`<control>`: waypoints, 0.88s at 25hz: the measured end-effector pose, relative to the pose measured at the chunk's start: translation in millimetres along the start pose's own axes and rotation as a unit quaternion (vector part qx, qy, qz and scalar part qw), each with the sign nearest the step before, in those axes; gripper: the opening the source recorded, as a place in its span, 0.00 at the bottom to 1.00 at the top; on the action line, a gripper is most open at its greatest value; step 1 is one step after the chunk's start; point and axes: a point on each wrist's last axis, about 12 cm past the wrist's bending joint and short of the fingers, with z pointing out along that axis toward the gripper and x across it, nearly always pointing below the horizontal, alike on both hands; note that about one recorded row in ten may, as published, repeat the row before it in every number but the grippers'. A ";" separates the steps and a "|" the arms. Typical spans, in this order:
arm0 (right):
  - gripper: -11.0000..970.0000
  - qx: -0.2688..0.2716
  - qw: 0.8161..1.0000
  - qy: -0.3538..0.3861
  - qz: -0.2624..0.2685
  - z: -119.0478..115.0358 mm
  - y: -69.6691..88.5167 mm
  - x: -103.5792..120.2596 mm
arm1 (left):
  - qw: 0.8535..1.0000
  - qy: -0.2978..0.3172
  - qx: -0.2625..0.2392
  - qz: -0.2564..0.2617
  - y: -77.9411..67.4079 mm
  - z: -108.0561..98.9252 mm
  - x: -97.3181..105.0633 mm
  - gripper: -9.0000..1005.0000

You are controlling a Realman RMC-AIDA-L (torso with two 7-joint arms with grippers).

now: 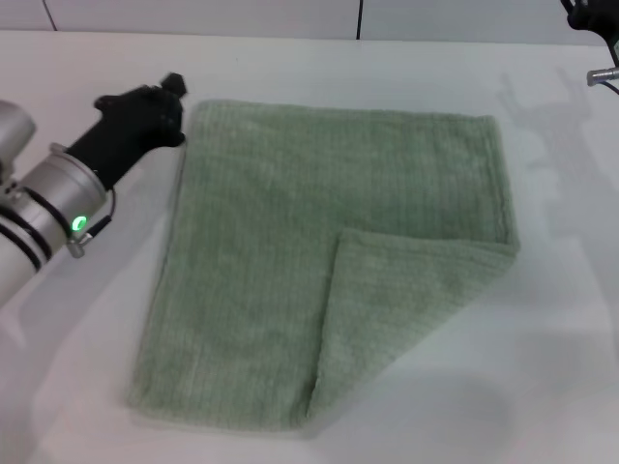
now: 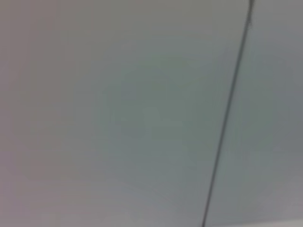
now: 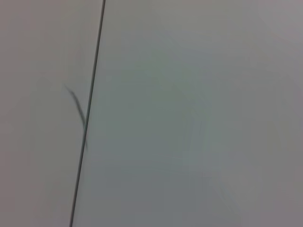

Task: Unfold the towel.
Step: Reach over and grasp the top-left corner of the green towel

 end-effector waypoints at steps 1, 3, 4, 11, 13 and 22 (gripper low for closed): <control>0.84 0.000 1.000 0.000 0.000 0.1 0.1 -0.1 | 1.000 0.011 0.005 0.003 -2.1 3.6 0.8 0.01; 0.84 -0.001 1.000 -0.001 0.000 0.4 0.4 -0.3 | 1.000 0.026 0.012 0.008 -5.3 9.2 1.7 0.01; 0.84 -0.001 1.000 -0.001 0.000 0.6 0.5 -0.4 | 0.999 0.037 0.016 0.011 -7.2 12.9 2.4 0.01; 0.84 -0.003 1.000 -0.002 0.000 1.1 1.5 -0.8 | 0.995 0.094 0.013 0.023 -13.3 34.6 3.8 0.01; 0.84 -0.007 1.000 -0.001 -0.001 1.1 2.6 -0.7 | 0.994 0.109 0.009 0.027 -14.1 39.1 4.5 0.01; 0.84 -0.015 1.000 -0.002 -0.003 2.0 5.4 -1.2 | 0.987 0.152 -0.001 0.043 -19.8 53.8 6.2 0.01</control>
